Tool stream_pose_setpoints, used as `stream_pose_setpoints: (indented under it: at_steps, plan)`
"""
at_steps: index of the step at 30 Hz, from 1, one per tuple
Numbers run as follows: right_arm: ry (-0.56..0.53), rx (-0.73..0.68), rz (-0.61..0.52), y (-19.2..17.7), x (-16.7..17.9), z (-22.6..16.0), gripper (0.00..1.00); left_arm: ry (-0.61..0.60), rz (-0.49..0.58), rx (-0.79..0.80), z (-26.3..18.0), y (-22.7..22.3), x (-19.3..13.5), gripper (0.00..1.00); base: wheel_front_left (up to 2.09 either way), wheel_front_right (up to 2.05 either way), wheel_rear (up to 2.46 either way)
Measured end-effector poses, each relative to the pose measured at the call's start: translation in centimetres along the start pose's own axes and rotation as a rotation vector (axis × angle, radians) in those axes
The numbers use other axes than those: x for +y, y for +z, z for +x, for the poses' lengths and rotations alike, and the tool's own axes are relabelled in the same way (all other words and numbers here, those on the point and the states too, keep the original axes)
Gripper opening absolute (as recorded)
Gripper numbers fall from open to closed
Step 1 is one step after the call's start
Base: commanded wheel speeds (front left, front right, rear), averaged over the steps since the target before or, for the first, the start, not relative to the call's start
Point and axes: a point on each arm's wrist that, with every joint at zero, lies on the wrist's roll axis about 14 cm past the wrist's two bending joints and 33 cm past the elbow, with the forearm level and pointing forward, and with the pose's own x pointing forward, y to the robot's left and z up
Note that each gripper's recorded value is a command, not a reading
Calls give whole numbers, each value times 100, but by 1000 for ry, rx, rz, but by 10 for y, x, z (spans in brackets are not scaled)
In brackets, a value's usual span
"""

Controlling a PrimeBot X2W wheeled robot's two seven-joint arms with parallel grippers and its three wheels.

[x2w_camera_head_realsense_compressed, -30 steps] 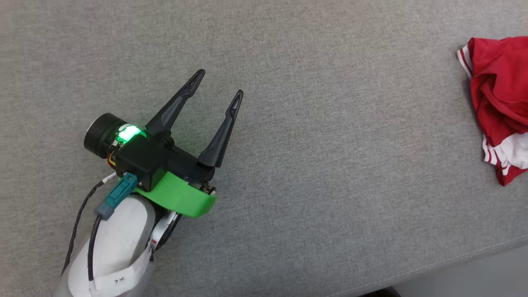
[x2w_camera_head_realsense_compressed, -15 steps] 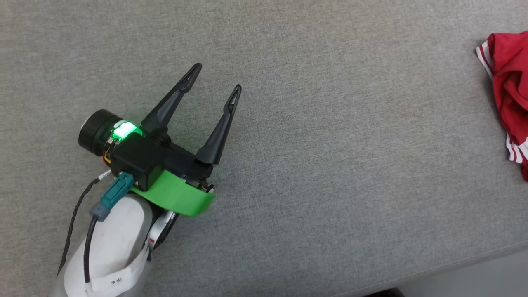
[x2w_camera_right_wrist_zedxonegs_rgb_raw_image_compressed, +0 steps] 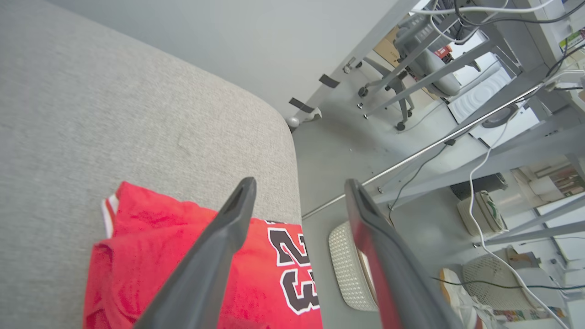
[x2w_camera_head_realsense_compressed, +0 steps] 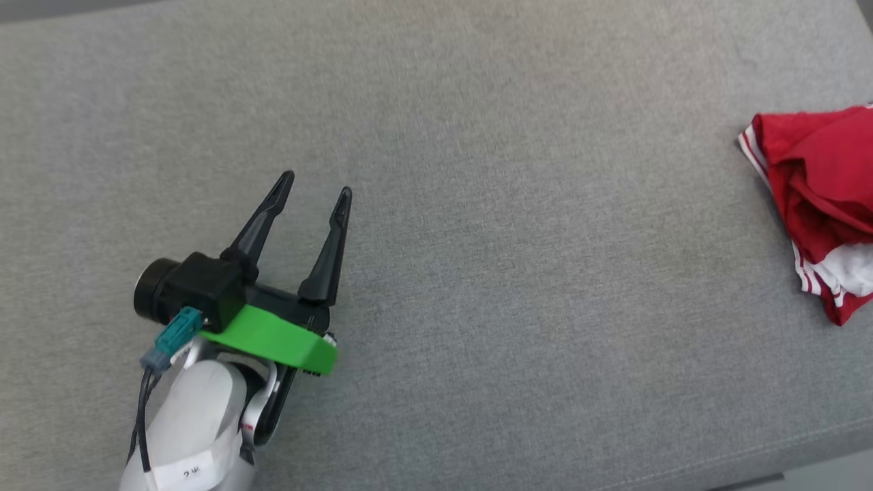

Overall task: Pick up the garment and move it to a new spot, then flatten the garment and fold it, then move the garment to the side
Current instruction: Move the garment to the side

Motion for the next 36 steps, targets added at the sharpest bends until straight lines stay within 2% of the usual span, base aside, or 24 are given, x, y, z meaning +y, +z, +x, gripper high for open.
stream_pose_setpoints:
  at_steps: [5,10,13,21,24,28,36]
  plan:
    - [22,-238,184,61,23,-27,100,87,-6,-40,-22,24,7,100,0,0,0]
    - [40,-395,376,91,49,-62,100,169,-14,-63,-50,38,14,100,0,0,0]
    - [56,-467,470,102,67,-82,100,213,-18,-79,-67,46,16,100,0,0,0]
    - [96,-539,682,106,118,-121,100,309,-6,-94,-109,54,22,100,0,0,0]
    - [116,-531,723,102,136,-131,100,341,11,-106,-121,60,25,100,0,0,0]
    - [152,-507,719,94,159,-141,100,370,31,-108,-135,61,25,100,0,0,0]
    - [165,-501,731,92,171,-145,100,388,31,-113,-145,62,24,100,0,0,0]
